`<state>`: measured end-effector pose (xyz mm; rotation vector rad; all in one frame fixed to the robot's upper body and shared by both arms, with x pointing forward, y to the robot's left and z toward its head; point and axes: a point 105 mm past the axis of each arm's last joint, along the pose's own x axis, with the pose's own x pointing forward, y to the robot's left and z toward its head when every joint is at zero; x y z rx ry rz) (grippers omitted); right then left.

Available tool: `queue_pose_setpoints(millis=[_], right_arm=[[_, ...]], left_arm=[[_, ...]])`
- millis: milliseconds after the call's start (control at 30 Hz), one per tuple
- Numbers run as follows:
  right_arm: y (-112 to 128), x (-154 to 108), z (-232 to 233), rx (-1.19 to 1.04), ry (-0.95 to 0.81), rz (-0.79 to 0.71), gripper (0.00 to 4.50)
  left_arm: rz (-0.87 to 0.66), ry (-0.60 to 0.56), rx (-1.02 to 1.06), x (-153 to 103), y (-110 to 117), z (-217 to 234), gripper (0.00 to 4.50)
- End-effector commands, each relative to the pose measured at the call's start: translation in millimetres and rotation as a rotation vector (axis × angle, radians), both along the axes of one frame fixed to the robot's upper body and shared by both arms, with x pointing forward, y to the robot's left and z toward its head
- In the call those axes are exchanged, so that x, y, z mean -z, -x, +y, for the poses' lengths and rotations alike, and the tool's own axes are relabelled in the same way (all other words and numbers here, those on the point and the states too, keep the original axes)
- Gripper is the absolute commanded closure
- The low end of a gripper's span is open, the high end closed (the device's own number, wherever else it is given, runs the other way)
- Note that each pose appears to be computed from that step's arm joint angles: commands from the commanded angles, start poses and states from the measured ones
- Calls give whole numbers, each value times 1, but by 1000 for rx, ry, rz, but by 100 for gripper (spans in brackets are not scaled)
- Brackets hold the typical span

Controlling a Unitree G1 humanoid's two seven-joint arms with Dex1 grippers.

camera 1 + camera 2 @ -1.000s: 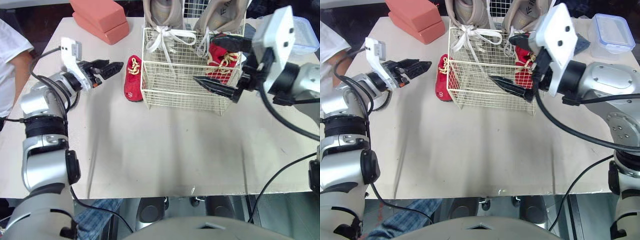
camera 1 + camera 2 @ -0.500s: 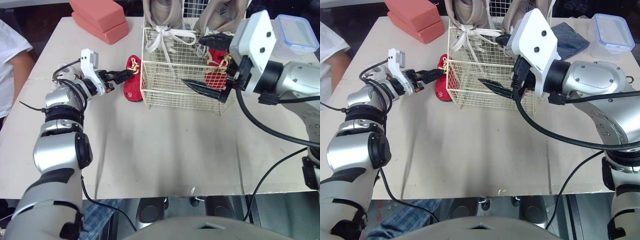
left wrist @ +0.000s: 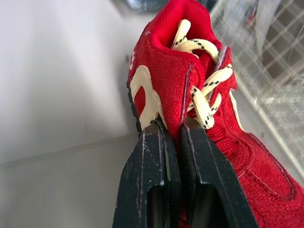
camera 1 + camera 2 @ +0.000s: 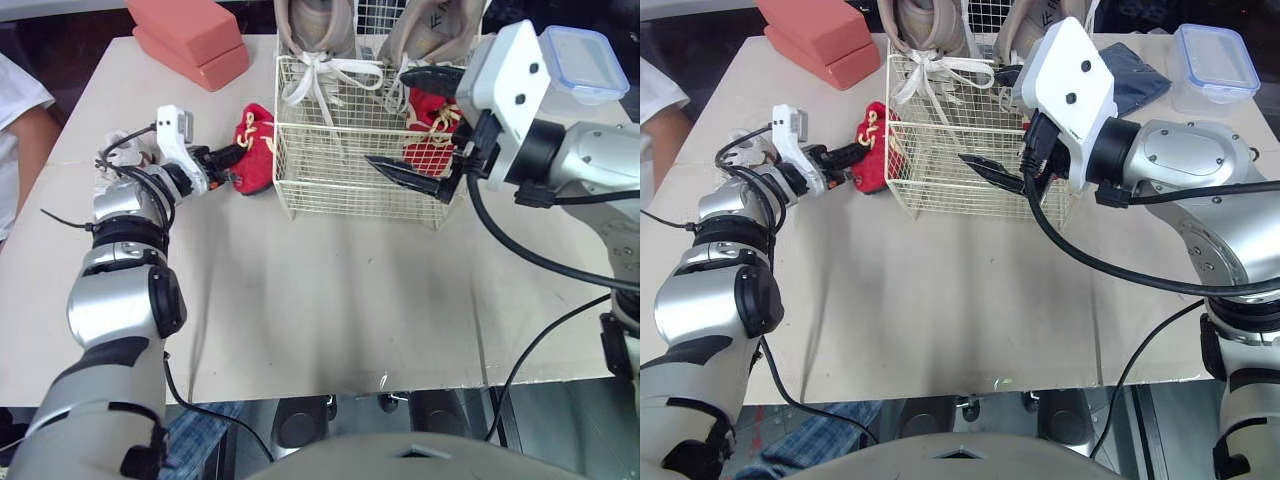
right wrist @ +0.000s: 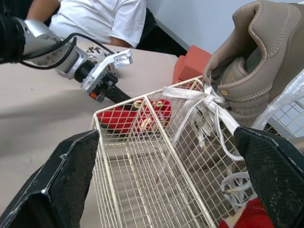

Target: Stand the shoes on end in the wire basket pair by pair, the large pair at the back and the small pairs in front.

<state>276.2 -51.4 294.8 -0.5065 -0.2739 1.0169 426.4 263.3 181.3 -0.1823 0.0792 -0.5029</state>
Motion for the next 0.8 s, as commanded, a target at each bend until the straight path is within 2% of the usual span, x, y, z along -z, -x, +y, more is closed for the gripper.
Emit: queue_pose_setpoints(millis=[33,200,300,367,467,533,800], right_arm=[[-4,-15,-8,33,-138,-3,0],[-13,-22,-6,11,-359,90,0],[-17,-32,-1,-28,-491,137,0],[-19,-40,4,-54,-563,163,0],[-22,-49,10,-82,-627,195,0],[-24,-54,13,-93,-662,213,0],[-23,-67,17,-139,-756,258,0]], left_arm=[[-396,45,-40,-83,9,6,448],[-726,170,33,-145,48,-12,448],[-872,192,107,-178,74,-32,448],[-935,223,189,-190,90,-49,448],[-960,231,312,-196,107,-76,448],[-956,188,369,-192,111,-94,448],[-950,28,412,-166,102,-131,448]])
